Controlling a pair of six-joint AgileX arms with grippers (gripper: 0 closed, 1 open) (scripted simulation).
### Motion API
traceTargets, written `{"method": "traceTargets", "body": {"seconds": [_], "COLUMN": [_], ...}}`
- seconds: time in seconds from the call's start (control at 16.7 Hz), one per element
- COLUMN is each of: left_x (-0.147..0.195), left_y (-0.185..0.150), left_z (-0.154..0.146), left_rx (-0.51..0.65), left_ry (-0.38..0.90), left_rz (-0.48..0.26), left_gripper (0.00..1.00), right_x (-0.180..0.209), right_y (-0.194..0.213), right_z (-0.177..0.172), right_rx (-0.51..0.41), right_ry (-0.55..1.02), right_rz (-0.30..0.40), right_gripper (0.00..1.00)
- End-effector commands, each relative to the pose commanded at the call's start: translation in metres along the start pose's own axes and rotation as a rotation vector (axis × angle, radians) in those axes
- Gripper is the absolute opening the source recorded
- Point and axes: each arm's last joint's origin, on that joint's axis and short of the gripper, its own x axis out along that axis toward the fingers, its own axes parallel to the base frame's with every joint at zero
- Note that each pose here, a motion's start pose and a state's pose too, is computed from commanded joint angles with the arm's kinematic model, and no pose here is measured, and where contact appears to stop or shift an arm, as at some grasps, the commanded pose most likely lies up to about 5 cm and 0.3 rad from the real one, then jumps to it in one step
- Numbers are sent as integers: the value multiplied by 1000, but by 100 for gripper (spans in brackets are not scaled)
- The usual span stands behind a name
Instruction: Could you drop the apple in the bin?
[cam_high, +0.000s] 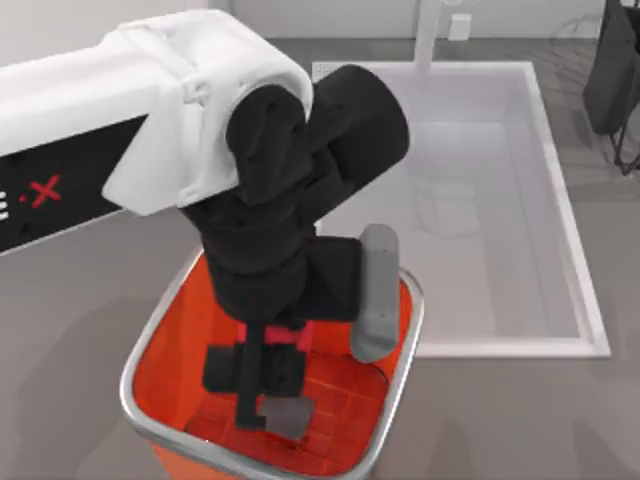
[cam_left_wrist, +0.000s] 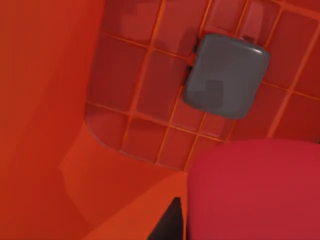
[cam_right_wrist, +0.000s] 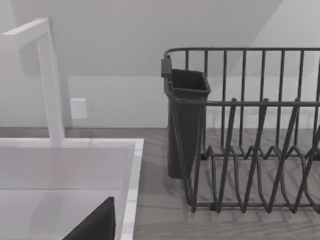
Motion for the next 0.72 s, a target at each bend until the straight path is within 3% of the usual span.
{"method": "traceTargets", "body": {"seconds": [0.48,0.72], "left_x": [47,49], "left_y": [-2,-2], "left_z": [2,2], "left_rx": [5,5], "left_ry": [2,4], "left_rz": [-6,-8], "left_gripper": [0,0], "right_x": [0,0], "right_y": [0,0], "right_z": [0,0], "right_rx": [0,0], "right_ry": [0,0], "right_rz": [0,0], "right_gripper": [100,100]}}
